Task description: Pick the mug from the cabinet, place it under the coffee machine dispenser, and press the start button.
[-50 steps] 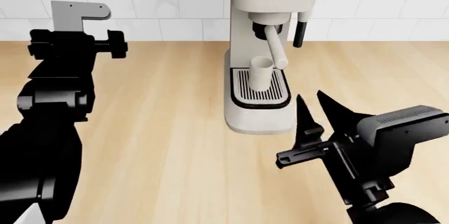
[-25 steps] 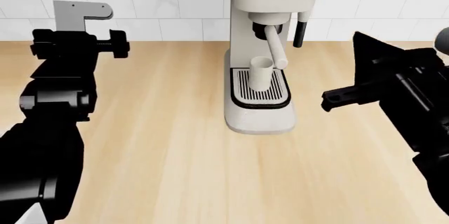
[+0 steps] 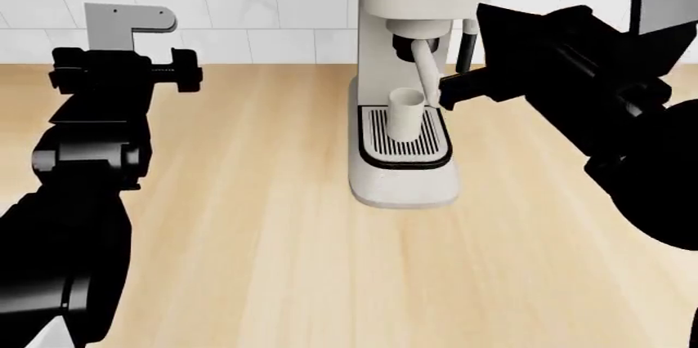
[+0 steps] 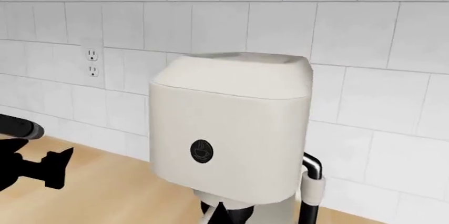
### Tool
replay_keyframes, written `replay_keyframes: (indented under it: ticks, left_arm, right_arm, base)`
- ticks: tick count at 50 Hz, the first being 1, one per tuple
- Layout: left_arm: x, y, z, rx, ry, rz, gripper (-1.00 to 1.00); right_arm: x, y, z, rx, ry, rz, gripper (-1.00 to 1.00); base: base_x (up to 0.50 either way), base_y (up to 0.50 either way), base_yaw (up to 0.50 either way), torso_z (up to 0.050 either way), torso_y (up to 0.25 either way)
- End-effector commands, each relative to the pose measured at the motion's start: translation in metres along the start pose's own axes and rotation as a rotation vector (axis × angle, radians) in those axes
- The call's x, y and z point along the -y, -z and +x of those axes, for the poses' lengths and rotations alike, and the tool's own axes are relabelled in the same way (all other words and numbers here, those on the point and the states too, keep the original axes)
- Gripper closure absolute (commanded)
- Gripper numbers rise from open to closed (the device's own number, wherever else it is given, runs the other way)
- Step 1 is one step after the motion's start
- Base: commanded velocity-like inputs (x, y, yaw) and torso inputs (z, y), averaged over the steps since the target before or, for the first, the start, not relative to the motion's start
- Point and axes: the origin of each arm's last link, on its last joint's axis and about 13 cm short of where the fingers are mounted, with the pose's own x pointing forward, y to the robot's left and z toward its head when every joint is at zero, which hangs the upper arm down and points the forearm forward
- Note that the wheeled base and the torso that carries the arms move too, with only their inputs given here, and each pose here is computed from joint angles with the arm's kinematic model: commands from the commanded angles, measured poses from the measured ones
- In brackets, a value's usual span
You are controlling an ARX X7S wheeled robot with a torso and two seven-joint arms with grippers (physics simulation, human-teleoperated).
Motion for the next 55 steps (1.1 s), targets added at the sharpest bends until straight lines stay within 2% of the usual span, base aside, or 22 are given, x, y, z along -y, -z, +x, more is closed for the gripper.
replay_keyframes:
  ticks: [1, 8, 24, 33, 55]
  left_arm:
    - [-0.001, 0.001, 0.000, -0.001, -0.001, -0.001, -1.00]
    - [-0.001, 0.003, 0.000, -0.002, -0.001, 0.002, -1.00]
    - [-0.003, 0.004, 0.000, -0.002, -0.001, 0.000, -1.00]
    - [-0.003, 0.003, 0.000, 0.000, 0.003, -0.003, -1.00]
    - [-0.005, 0.004, 0.000, 0.000, -0.002, -0.005, -1.00]
  right_arm:
    - [-0.011, 0.003, 0.025, -0.011, -0.023, 0.029, 1.00]
    - [-0.026, 0.008, 0.033, 0.017, -0.021, 0.024, 1.00]
    - [-0.032, 0.021, 0.052, 0.032, 0.070, 0.051, 1.00]
    - [-0.037, 0.019, 0.056, 0.061, 0.065, 0.037, 1.00]
    - [-0.032, 0.016, 0.063, 0.091, 0.111, 0.036, 1.00]
  base:
    - [0.00, 0.00, 0.00, 0.000, 0.000]
    - [0.00, 0.00, 0.00, 0.000, 0.000]
    - [0.00, 0.00, 0.00, 0.000, 0.000]
    - [0.00, 0.00, 0.00, 0.000, 0.000]
    - [0.00, 0.00, 0.00, 0.000, 0.000]
